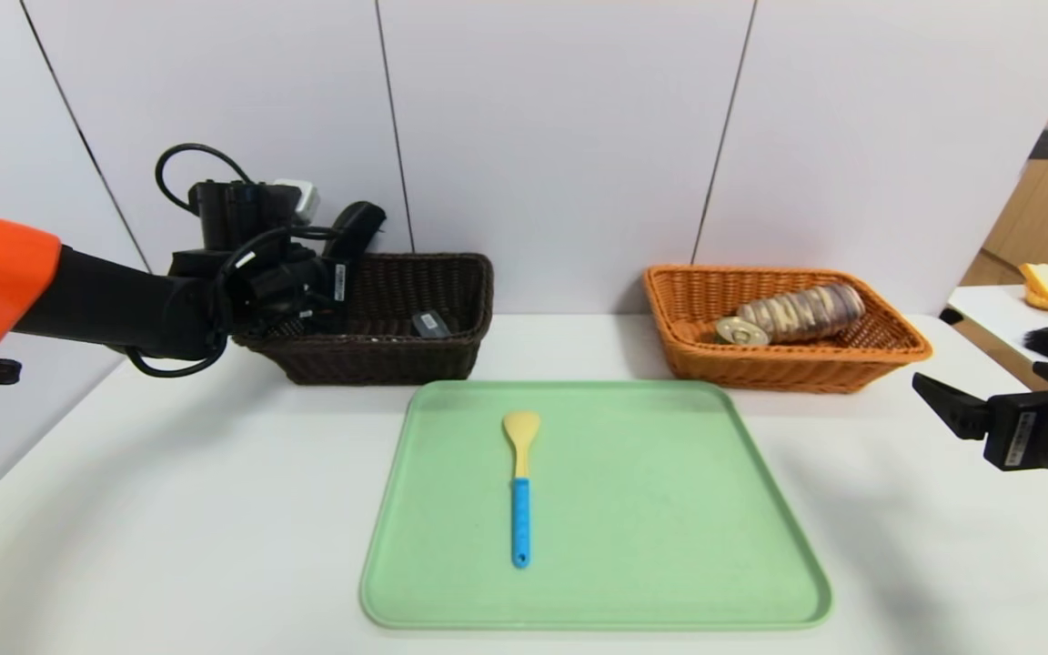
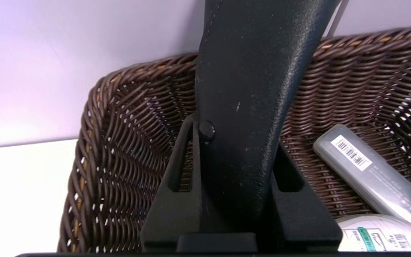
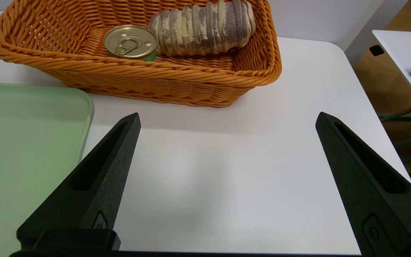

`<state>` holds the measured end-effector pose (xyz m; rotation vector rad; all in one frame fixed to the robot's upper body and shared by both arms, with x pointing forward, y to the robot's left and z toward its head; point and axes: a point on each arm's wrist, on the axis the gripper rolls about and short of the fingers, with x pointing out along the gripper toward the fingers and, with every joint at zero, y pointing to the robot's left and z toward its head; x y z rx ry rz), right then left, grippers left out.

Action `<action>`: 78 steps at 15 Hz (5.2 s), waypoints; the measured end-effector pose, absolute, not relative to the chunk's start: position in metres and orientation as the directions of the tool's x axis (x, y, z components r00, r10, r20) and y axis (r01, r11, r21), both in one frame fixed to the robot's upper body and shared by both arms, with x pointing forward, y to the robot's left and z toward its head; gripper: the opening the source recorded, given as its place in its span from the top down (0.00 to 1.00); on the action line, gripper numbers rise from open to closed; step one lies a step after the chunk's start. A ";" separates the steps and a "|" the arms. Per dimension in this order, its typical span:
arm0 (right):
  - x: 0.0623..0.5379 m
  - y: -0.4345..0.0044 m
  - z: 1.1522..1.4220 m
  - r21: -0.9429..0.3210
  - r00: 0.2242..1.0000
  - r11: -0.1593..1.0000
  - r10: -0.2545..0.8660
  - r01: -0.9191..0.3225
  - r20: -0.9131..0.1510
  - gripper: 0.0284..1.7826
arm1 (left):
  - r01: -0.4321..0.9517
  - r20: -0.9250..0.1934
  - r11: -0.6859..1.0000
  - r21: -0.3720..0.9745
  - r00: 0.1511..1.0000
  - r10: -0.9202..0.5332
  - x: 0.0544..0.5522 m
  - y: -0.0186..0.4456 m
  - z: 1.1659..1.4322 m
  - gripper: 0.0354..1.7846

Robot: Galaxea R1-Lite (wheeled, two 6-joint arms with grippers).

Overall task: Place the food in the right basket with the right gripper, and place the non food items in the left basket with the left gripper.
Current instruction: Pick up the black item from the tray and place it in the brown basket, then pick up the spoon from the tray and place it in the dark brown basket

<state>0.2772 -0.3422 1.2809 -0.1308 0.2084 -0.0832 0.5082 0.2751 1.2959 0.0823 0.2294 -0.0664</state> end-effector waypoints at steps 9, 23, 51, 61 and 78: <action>0.287 -0.342 1.279 -0.139 0.980 0.988 -0.096 0.072 -0.175 0.05 | 0.076 -0.179 0.995 0.059 0.982 -0.064 0.512 0.278 1.296 0.76; 0.288 -0.343 1.279 -0.137 0.979 0.988 -0.098 0.074 -0.179 0.05 | 0.119 -0.101 0.992 0.032 0.988 -0.115 0.489 0.280 1.331 0.22; 0.270 -0.345 1.273 -0.139 0.976 0.987 -0.111 0.086 -0.185 0.05 | 0.550 -0.704 0.834 0.047 0.611 -0.363 0.316 0.097 1.287 0.06; 0.265 -0.345 1.265 -0.140 0.972 0.987 -0.109 0.080 -0.211 0.05 | 0.525 -0.730 0.845 0.104 0.617 -0.293 0.340 0.073 1.239 0.06; 0.263 -0.344 1.269 -0.139 0.975 0.987 -0.110 0.084 -0.193 0.05 | 0.497 -0.721 0.858 0.133 0.642 -0.259 0.345 0.071 1.237 0.93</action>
